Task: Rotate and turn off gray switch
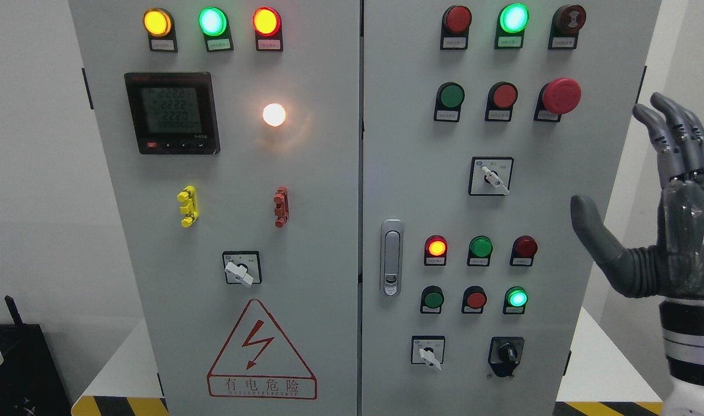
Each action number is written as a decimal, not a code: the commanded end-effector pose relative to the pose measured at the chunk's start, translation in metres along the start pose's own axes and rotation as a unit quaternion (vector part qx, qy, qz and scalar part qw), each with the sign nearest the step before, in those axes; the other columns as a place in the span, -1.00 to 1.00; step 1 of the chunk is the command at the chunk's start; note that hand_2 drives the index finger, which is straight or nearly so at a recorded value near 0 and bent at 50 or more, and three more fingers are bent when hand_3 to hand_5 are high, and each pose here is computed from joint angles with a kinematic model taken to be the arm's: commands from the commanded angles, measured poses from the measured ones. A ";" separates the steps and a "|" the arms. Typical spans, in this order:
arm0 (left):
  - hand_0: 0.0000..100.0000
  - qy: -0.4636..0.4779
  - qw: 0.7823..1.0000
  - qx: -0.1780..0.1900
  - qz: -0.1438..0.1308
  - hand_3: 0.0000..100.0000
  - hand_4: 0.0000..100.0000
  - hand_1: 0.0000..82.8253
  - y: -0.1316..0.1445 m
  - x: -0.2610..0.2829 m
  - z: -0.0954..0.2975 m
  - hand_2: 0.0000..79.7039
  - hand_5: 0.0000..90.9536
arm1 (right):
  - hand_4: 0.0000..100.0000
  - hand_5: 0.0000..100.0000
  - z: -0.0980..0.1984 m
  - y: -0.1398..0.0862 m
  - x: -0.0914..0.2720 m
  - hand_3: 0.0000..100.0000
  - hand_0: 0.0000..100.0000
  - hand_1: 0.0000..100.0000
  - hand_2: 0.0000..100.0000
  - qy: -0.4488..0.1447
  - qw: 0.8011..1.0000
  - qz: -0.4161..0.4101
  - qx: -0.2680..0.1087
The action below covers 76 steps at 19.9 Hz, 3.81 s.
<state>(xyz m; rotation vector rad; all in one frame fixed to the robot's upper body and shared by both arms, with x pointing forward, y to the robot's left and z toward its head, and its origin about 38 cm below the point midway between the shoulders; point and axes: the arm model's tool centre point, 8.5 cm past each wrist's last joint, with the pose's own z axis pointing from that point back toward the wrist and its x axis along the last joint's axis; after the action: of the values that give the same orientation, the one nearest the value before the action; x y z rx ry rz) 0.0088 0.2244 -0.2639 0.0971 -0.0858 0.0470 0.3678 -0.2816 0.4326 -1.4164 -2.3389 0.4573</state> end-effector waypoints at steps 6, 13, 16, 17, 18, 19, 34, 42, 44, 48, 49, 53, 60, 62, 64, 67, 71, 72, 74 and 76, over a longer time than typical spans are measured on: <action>-0.76 0.018 1.000 0.001 -0.001 -1.00 -1.00 -0.06 0.001 -0.022 0.002 -1.00 -1.00 | -1.00 -1.00 -0.001 -0.001 0.000 -1.00 -0.54 -0.74 -1.00 -0.001 1.000 0.000 -0.001; -0.76 0.017 1.000 0.001 -0.001 -1.00 -1.00 -0.06 0.001 -0.022 0.002 -1.00 -1.00 | -1.00 -1.00 0.000 -0.001 0.000 -1.00 -0.54 -0.72 -1.00 0.000 1.000 0.000 -0.002; -0.76 0.017 1.000 0.001 -0.001 -1.00 -1.00 -0.06 0.001 -0.022 0.002 -1.00 -1.00 | -0.95 -1.00 -0.001 -0.001 0.001 -1.00 -0.52 -0.67 -1.00 0.000 1.000 -0.002 -0.003; -0.76 0.017 1.000 0.001 -0.001 -1.00 -1.00 -0.06 0.001 -0.022 0.002 -1.00 -1.00 | -0.77 -0.97 -0.001 0.000 0.001 -0.82 -0.51 -0.61 -1.00 0.001 1.000 -0.002 -0.003; -0.76 0.018 1.000 0.001 -0.001 -1.00 -1.00 -0.06 0.001 -0.022 0.002 -1.00 -1.00 | -0.70 -0.89 0.000 0.001 0.001 -0.59 -0.53 -0.55 -1.00 0.001 1.000 -0.003 -0.003; -0.76 0.018 1.000 0.001 -0.001 -1.00 -1.00 -0.06 0.001 -0.022 0.002 -1.00 -1.00 | -0.66 -0.81 0.000 0.001 0.001 -0.48 -0.53 -0.54 -1.00 0.002 1.000 -0.003 -0.002; -0.76 0.018 1.000 0.001 -0.001 -1.00 -1.00 -0.06 0.001 -0.022 0.002 -1.00 -1.00 | 0.05 0.22 0.002 0.013 -0.002 0.02 -0.54 -0.44 -0.66 0.024 0.999 -0.019 0.010; -0.76 0.018 1.000 0.001 -0.001 -1.00 -1.00 -0.06 0.001 -0.022 0.002 -1.00 -1.00 | 0.17 0.35 0.002 0.025 0.000 0.13 -0.71 -0.49 -0.38 0.050 0.998 -0.035 0.024; -0.76 0.018 1.000 0.001 -0.001 -1.00 -1.00 -0.06 0.001 -0.022 0.002 -1.00 -1.00 | 0.21 0.39 0.002 0.030 0.000 0.16 -0.74 -0.49 -0.35 0.052 0.997 -0.039 0.029; -0.76 0.017 1.000 0.001 -0.001 -1.00 -1.00 -0.06 0.001 -0.022 0.002 -1.00 -1.00 | 0.34 0.56 0.004 0.042 0.006 0.28 -0.78 -0.47 -0.26 0.068 0.995 -0.057 0.036; -0.76 0.017 1.000 0.001 -0.001 -1.00 -1.00 -0.06 0.001 -0.022 0.002 -1.00 -1.00 | 0.37 0.66 0.004 0.043 0.007 0.31 -0.78 -0.47 -0.25 0.073 0.995 -0.060 0.037; -0.76 0.018 1.000 0.001 -0.001 -1.00 -1.00 -0.06 0.001 -0.022 0.002 -1.00 -1.00 | 0.64 0.92 0.003 0.054 0.009 0.79 -0.78 -0.45 -0.15 0.087 0.993 -0.070 0.037; -0.76 0.017 1.000 0.001 -0.001 -1.00 -1.00 -0.06 0.001 -0.022 0.002 -1.00 -1.00 | 0.79 0.99 0.001 0.065 0.011 0.98 -0.80 -0.37 -0.05 0.113 0.989 -0.079 0.053; -0.76 0.018 1.000 0.001 -0.001 -1.00 -1.00 -0.06 0.001 -0.022 0.002 -1.00 -1.00 | 0.80 0.99 0.000 0.067 0.013 1.00 -0.80 -0.37 -0.01 0.125 0.987 -0.085 0.051; -0.76 0.017 1.000 0.001 -0.001 -1.00 -1.00 -0.06 0.001 -0.022 0.002 -1.00 -1.00 | 0.81 0.99 -0.002 0.069 0.016 1.00 -0.80 -0.37 0.02 0.131 0.986 -0.091 0.051; -0.76 0.018 1.000 0.001 -0.001 -1.00 -1.00 -0.06 0.001 -0.022 0.002 -1.00 -1.00 | 0.81 0.99 -0.003 0.071 0.019 1.00 -0.81 -0.33 0.07 0.142 0.984 -0.095 0.055; -0.76 0.017 1.000 0.001 -0.001 -1.00 -1.00 -0.06 0.001 -0.022 0.002 -1.00 -1.00 | 0.81 0.99 -0.008 0.070 0.018 1.00 -0.78 -0.24 0.07 0.161 0.981 -0.095 0.053; -0.76 0.018 1.000 0.001 -0.001 -1.00 -1.00 -0.06 0.001 -0.022 0.002 -1.00 -1.00 | 0.81 0.99 -0.010 0.069 0.019 1.00 -0.78 -0.24 0.07 0.161 0.981 -0.094 0.051; -0.76 0.017 1.000 0.001 -0.001 -1.00 -1.00 -0.06 0.001 -0.022 0.002 -1.00 -1.00 | 0.82 1.00 -0.011 0.070 0.020 1.00 -0.78 -0.23 0.06 0.160 0.981 -0.094 0.051; -0.76 0.018 1.000 0.001 -0.001 -1.00 -1.00 -0.06 0.001 -0.022 0.002 -1.00 -1.00 | 0.82 1.00 -0.014 0.069 0.022 1.00 -0.78 -0.22 0.06 0.158 0.981 -0.096 0.050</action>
<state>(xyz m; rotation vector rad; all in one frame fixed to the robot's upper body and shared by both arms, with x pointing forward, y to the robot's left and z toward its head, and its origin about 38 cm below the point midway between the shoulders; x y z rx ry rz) 0.0088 0.2244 -0.2639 0.0970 -0.0858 0.0470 0.4161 -0.2462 0.4108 -1.1406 -2.1107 0.2405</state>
